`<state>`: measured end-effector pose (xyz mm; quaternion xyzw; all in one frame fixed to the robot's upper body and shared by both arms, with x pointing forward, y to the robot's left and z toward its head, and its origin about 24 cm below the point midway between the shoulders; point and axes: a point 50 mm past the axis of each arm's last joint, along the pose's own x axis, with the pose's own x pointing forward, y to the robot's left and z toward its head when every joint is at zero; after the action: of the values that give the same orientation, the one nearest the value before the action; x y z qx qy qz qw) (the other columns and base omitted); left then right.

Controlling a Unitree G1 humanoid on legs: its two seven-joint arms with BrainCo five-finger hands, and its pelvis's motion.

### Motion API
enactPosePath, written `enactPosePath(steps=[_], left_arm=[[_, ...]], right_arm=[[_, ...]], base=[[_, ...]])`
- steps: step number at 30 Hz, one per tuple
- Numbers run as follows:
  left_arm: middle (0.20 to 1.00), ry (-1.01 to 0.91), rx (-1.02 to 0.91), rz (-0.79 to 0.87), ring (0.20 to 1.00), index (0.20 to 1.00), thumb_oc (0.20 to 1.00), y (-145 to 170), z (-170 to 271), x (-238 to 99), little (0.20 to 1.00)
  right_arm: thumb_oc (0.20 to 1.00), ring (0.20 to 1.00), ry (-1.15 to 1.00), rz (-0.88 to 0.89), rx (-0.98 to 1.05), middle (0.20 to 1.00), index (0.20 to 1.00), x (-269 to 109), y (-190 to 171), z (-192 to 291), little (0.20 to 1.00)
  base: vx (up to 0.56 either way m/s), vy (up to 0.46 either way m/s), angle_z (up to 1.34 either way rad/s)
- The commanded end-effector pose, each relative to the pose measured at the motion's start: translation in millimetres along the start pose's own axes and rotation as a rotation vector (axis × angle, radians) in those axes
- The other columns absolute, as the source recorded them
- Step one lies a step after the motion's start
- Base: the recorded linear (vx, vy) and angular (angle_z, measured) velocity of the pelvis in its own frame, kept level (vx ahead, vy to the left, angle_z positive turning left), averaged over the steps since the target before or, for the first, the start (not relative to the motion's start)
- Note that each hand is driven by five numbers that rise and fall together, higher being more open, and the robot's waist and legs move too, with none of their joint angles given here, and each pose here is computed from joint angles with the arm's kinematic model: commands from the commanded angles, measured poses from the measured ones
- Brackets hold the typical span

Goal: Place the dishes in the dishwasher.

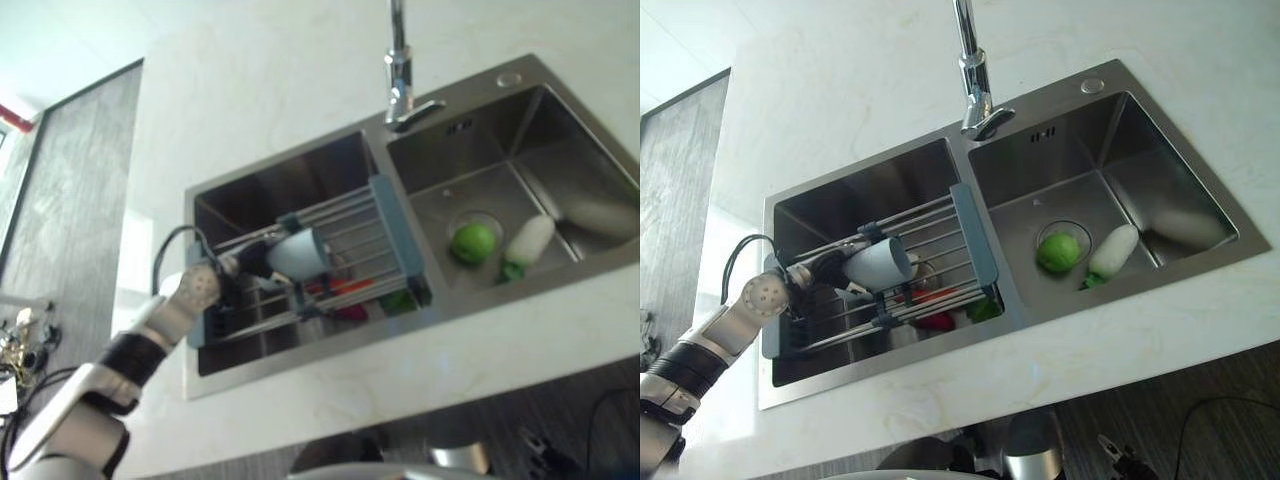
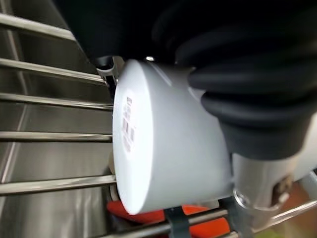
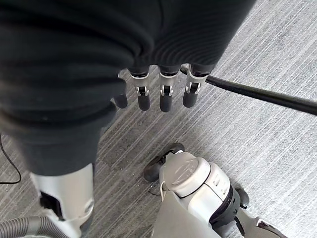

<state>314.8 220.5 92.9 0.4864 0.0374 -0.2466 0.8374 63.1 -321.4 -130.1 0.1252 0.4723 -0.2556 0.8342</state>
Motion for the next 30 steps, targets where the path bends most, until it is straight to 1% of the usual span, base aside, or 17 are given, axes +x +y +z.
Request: enactPosePath(steps=[1,8,12,16,18,19,21,24,27,28,30], left_arm=[[1.0,0.083,0.013,0.036,1.0,1.0,1.0,11,-16,-3,1.0],[1.0,0.102,0.022,-0.009,1.0,1.0,1.0,6,-16,1,1.0],[1.0,0.143,0.057,-0.088,1.0,1.0,1.0,3,-18,3,1.0],[1.0,0.201,0.167,-0.196,1.0,1.0,1.0,-2,-22,4,1.0],[0.454,0.211,0.198,-0.229,0.454,0.454,0.454,-3,-22,4,0.454],[0.2,0.213,0.235,-0.252,0.2,0.2,0.2,-2,-21,4,0.2],[0.2,0.219,0.285,-0.309,0.2,0.2,0.2,-2,-19,4,0.2],[0.2,0.158,0.351,-0.326,0.2,0.2,0.2,-1,-11,3,0.2],[0.2,0.132,0.387,-0.309,0.2,0.2,0.2,2,-7,3,0.2],[0.2,0.081,0.425,-0.278,0.2,0.2,0.2,7,1,3,0.2],[0.2,0.037,0.453,-0.212,0.2,0.2,0.2,15,8,2,0.2]], right_arm=[[1.0,1.0,-0.005,0.007,0.02,1.0,1.0,-1,0,-1,1.0],[1.0,1.0,-0.02,0.035,0.009,1.0,1.0,1,8,4,1.0],[1.0,1.0,-0.035,0.04,0.007,1.0,1.0,2,10,9,1.0],[1.0,1.0,-0.051,0.043,0.008,1.0,1.0,3,11,18,1.0],[1.0,1.0,-0.054,0.044,0.007,1.0,1.0,3,11,20,1.0],[1.0,1.0,-0.057,0.044,0.005,1.0,1.0,3,10,22,1.0],[1.0,1.0,-0.065,0.045,0.003,1.0,1.0,3,10,24,1.0],[1.0,1.0,-0.073,0.047,0.004,1.0,1.0,3,10,25,1.0],[1.0,1.0,-0.076,0.046,0.006,1.0,1.0,4,10,26,1.0],[1.0,1.0,-0.077,0.044,0.01,1.0,1.0,3,10,25,1.0],[1.0,1.0,-0.073,0.043,0.004,1.0,1.0,3,9,24,1.0]], base=[[-0.01,-0.005,-0.06],[0.0,-0.003,-0.02],[0.0,0.0,0.0],[0.0,0.0,0.0],[0.0,0.0,0.0],[0.0,0.0,0.0],[0.0,0.0,0.0],[0.0,0.0,0.0],[0.0,0.0,0.0],[0.0,0.0,0.0],[0.0,0.0,0.0]])
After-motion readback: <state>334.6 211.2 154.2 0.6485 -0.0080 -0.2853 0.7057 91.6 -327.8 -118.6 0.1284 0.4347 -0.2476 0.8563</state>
